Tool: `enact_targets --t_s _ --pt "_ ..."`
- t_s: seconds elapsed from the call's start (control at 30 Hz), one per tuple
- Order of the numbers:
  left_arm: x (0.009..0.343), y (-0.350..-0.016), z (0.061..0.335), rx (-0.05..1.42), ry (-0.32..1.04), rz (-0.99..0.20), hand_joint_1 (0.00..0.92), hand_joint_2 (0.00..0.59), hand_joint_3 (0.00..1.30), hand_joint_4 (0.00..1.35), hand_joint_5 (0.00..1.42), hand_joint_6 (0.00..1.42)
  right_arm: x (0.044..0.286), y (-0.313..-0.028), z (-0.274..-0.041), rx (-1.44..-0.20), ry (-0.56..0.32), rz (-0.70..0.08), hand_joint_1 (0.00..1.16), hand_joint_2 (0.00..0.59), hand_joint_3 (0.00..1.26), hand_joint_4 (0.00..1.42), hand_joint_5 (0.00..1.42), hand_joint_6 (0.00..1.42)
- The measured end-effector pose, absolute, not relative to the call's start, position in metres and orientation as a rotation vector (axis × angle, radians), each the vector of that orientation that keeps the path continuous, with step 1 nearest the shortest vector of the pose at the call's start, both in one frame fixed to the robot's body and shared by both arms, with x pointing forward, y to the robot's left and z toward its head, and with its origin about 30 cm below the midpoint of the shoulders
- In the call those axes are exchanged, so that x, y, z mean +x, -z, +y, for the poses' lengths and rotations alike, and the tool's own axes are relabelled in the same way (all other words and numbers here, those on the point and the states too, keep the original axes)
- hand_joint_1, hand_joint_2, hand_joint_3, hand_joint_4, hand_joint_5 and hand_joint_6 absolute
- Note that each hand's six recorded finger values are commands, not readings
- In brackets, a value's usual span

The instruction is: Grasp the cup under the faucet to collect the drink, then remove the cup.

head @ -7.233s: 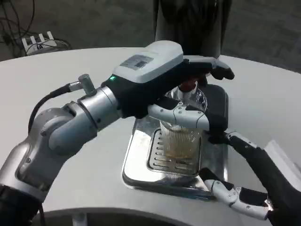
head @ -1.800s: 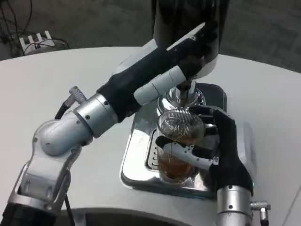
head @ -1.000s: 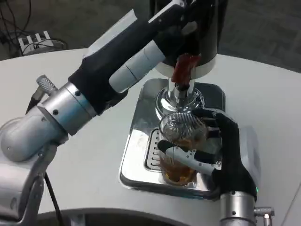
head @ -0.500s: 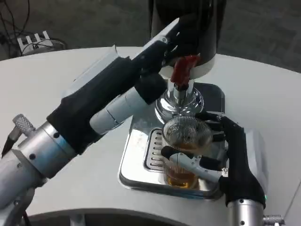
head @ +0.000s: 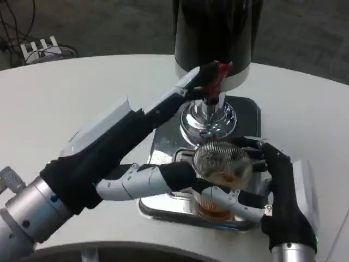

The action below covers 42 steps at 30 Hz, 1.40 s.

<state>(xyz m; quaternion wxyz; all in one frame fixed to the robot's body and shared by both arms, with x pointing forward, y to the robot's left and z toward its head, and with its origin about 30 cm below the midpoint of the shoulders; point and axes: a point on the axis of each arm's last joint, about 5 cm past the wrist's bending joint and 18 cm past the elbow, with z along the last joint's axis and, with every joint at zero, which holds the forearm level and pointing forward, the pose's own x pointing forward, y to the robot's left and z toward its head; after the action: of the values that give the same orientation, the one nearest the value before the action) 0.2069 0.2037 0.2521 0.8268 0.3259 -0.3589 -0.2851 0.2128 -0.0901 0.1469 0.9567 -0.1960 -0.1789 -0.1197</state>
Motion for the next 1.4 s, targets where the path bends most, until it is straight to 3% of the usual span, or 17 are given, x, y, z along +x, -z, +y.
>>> enact_targets --t_s 0.3,0.67,1.03,1.4 --pt "0.204 -0.233 0.218 0.862 0.547 -0.784 0.0 0.039 0.03 0.0 0.06 0.0 0.202 -0.148 -0.092 -0.402 0.236 -0.376 0.93 0.096 0.89 0.97 1.19 1.38" --pt "0.203 -0.22 0.234 1.041 0.533 -0.726 0.0 0.041 0.0 0.0 0.0 0.0 0.198 -0.148 -0.097 -0.446 0.204 -0.39 0.93 0.096 0.89 0.97 1.19 1.4" --pt "0.2 -0.213 0.245 1.216 0.522 -0.67 0.0 0.034 0.0 0.0 0.0 0.0 0.196 -0.162 -0.105 -0.485 0.164 -0.468 0.93 0.096 0.9 0.97 1.19 1.4" --pt "0.204 -0.205 0.246 1.253 0.543 -0.609 0.0 0.036 0.0 0.0 0.0 0.0 0.193 -0.167 -0.111 -0.521 0.15 -0.522 0.93 0.096 0.9 0.97 1.21 1.4"
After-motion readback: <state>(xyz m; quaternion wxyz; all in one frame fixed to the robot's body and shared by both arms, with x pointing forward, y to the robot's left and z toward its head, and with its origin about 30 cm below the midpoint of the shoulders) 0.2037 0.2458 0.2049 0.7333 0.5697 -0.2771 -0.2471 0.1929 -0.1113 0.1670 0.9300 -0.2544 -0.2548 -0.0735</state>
